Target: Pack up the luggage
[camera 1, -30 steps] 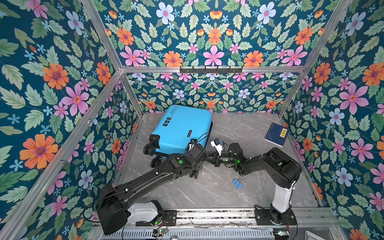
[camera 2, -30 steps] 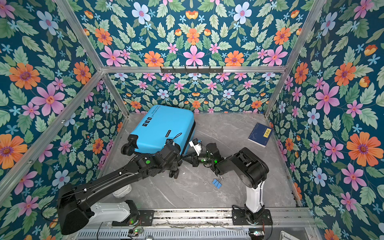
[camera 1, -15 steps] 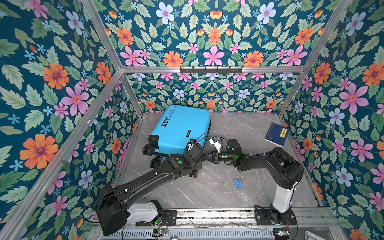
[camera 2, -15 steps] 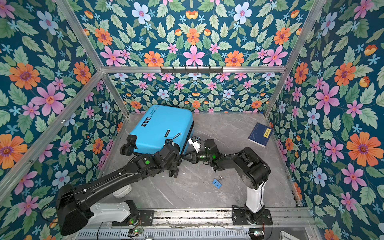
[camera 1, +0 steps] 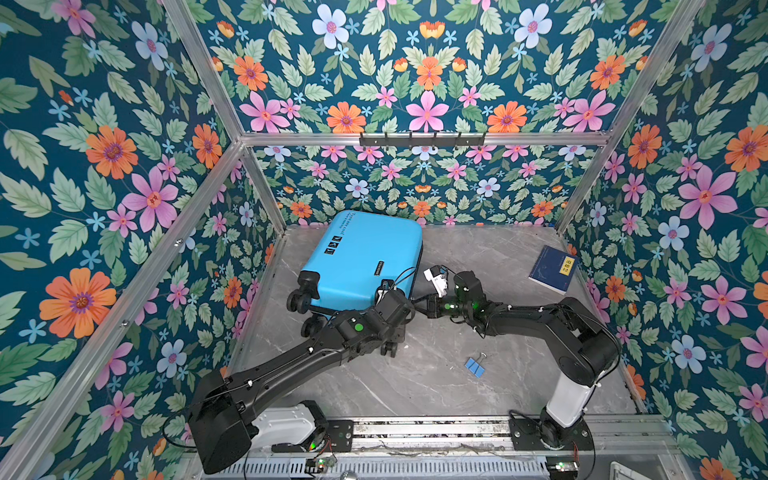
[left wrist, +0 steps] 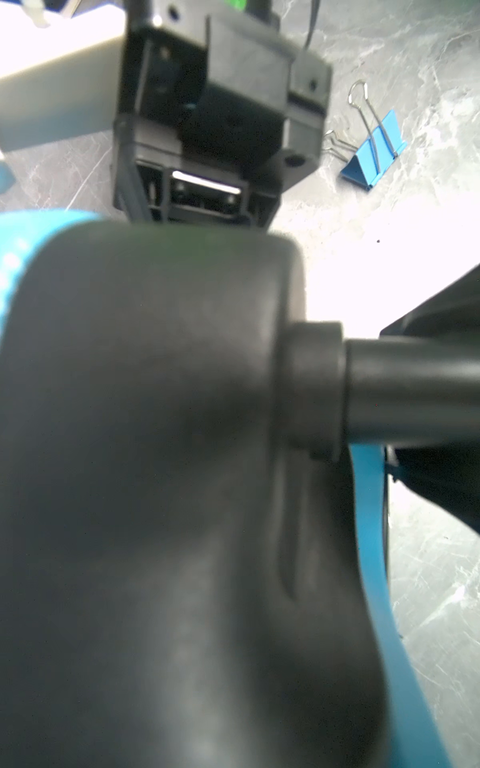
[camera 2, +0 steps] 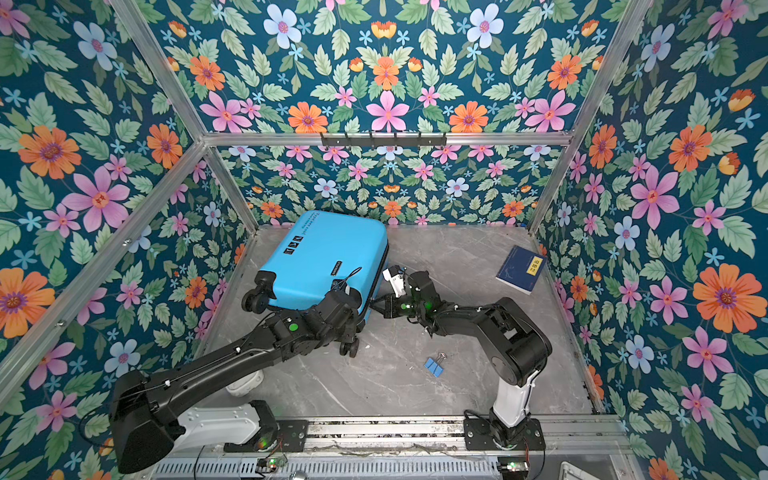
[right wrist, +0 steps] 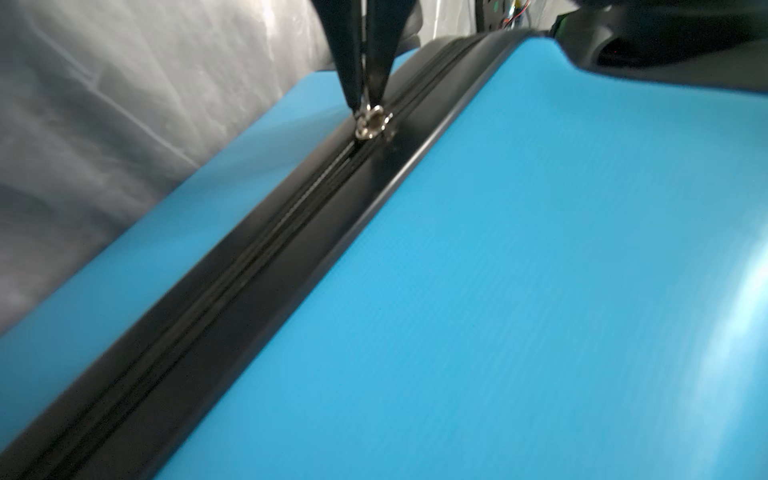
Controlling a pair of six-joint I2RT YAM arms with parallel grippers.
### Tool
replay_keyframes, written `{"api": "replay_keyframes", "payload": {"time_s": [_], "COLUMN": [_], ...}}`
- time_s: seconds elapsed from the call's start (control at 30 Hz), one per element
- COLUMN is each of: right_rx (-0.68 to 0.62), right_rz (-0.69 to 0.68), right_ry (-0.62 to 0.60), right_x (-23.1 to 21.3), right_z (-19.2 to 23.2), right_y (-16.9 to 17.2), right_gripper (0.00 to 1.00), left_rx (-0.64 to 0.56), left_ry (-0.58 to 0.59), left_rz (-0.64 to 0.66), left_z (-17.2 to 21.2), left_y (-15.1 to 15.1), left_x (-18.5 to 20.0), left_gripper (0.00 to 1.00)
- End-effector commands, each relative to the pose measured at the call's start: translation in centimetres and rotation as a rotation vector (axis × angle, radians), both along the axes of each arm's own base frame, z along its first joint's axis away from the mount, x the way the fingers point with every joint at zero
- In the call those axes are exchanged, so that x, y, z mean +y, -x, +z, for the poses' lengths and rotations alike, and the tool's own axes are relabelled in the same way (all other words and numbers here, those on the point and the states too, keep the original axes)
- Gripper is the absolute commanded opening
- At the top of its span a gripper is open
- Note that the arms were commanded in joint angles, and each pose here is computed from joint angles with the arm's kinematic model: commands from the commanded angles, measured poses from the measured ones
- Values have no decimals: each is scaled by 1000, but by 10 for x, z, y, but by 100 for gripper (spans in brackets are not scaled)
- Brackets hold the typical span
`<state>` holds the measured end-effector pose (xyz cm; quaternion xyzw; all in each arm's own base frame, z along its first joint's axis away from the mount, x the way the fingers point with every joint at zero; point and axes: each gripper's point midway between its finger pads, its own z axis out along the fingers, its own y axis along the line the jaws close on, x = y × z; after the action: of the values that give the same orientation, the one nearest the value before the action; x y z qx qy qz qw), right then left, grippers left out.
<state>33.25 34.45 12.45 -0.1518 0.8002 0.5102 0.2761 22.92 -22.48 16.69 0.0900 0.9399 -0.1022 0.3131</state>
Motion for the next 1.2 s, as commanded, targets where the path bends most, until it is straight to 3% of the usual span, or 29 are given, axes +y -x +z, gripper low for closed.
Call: {"api": "replay_keyframes", "payload": {"time_s": [0.0,1.17], "right_rx": [-13,-59], "right_rz": [-124,-340], "right_ry": [50,144], "right_x": [-14,-83], "right_z": [-6,12], "right_y": [-21,-83], "right_gripper": [0,0], "left_rx": [-60,-22], "left_ry": [87,135], "left_rz": [-32,-197], "left_z": [18,11], "left_y": [-6,14], "left_x": [-17,-50], "left_gripper": [0,0]}}
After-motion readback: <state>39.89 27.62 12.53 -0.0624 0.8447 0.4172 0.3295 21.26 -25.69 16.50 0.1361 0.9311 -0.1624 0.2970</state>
